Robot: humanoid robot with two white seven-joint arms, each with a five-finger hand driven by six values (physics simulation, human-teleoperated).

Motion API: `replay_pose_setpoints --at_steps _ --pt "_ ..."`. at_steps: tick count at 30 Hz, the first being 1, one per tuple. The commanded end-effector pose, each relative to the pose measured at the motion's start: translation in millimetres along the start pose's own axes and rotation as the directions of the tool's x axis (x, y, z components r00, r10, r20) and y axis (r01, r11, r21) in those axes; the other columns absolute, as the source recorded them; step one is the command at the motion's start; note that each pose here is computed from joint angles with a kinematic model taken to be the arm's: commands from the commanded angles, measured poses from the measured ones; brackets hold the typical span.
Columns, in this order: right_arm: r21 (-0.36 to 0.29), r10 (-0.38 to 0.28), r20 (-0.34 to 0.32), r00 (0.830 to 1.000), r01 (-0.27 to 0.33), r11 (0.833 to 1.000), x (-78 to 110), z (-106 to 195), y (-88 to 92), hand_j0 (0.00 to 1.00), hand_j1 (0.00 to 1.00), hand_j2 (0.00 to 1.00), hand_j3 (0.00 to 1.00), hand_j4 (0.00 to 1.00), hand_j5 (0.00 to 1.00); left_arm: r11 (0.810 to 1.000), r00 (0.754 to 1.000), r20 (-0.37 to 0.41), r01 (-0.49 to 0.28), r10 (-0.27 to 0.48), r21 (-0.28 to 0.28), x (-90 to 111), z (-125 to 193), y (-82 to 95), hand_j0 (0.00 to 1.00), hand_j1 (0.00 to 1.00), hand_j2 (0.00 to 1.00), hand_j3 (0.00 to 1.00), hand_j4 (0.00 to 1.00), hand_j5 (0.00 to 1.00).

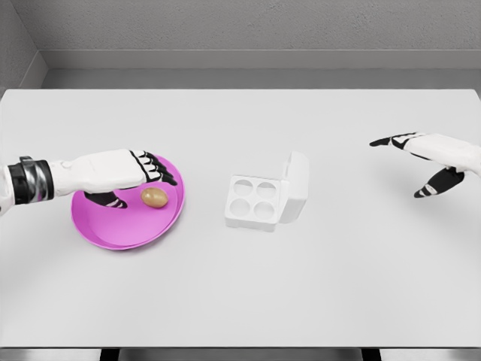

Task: Pack egg into the box and close the box lid

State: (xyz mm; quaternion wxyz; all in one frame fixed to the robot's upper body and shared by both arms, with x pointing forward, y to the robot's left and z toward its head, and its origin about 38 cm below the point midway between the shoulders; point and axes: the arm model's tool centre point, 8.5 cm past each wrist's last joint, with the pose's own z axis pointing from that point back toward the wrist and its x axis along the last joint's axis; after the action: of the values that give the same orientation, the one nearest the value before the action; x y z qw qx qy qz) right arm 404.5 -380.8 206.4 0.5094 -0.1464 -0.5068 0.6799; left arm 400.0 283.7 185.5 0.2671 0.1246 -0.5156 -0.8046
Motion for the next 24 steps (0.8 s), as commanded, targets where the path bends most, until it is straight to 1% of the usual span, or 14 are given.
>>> replay_pose_setpoints --at_steps 1,2,6,8,9,11,12,24 --pt "0.0 -0.011 -0.007 1.0 0.011 1.0 0.3 -4 2.3 1.0 1.0 1.0 1.0 1.0 1.0 1.0 1.0 -0.006 -0.016 0.016 0.0 -3 0 -2.8 0.91 0.91 0.91 0.91 0.91 0.91" --pt "-0.006 -0.005 -0.006 1.0 0.005 1.0 0.7 -4 -0.9 1.0 1.0 1.0 1.0 1.0 1.0 1.0 1.0 -0.006 -0.016 0.016 0.001 -3 -1 -3.0 0.91 0.91 0.91 0.91 0.91 0.91" --pt "-0.009 -0.007 -0.002 1.0 0.007 1.0 1.3 -5 -1.2 1.0 1.0 1.0 1.0 1.0 1.0 1.0 1.0 -0.004 -0.019 0.019 0.003 -3 -2 -3.1 0.9 0.9 0.9 0.9 0.9 0.9" --pt "-0.007 -0.006 -0.002 1.0 0.006 1.0 1.2 -5 -0.9 1.0 1.0 1.0 1.0 1.0 1.0 1.0 1.0 -0.002 -0.02 0.02 0.003 -2 -2 -3.3 0.87 0.87 0.87 0.87 0.87 0.87" --pt "-0.006 -0.003 0.003 1.0 0.003 1.0 1.7 -5 -0.3 1.0 1.0 1.0 1.0 1.0 1.0 1.0 1.0 -0.003 -0.021 0.021 0.003 -2 -2 -3.7 0.87 0.87 0.87 0.87 0.87 0.87" --pt "-0.01 0.047 0.069 0.996 -0.047 0.999 9.0 -4 -1.6 1.0 1.0 1.0 1.0 1.0 1.0 0.999 0.999 0.002 -0.04 0.04 -0.015 -2 -8 -12.4 0.87 0.87 0.87 0.87 0.87 0.87" --pt "-0.012 0.064 0.096 0.993 -0.063 0.998 12.0 -5 -1.3 1.0 1.0 1.0 1.0 1.0 1.0 0.998 0.998 -0.001 -0.059 0.059 -0.015 -5 -11 -16.2 0.87 0.87 0.87 0.87 0.87 0.87" --pt "-0.008 0.056 0.09 0.994 -0.056 0.998 9.1 -4 0.8 1.0 1.0 1.0 1.0 1.0 1.0 0.997 0.997 0.0 -0.072 0.072 -0.004 -6 -11 -15.8 0.87 0.87 0.87 0.87 0.87 0.87"
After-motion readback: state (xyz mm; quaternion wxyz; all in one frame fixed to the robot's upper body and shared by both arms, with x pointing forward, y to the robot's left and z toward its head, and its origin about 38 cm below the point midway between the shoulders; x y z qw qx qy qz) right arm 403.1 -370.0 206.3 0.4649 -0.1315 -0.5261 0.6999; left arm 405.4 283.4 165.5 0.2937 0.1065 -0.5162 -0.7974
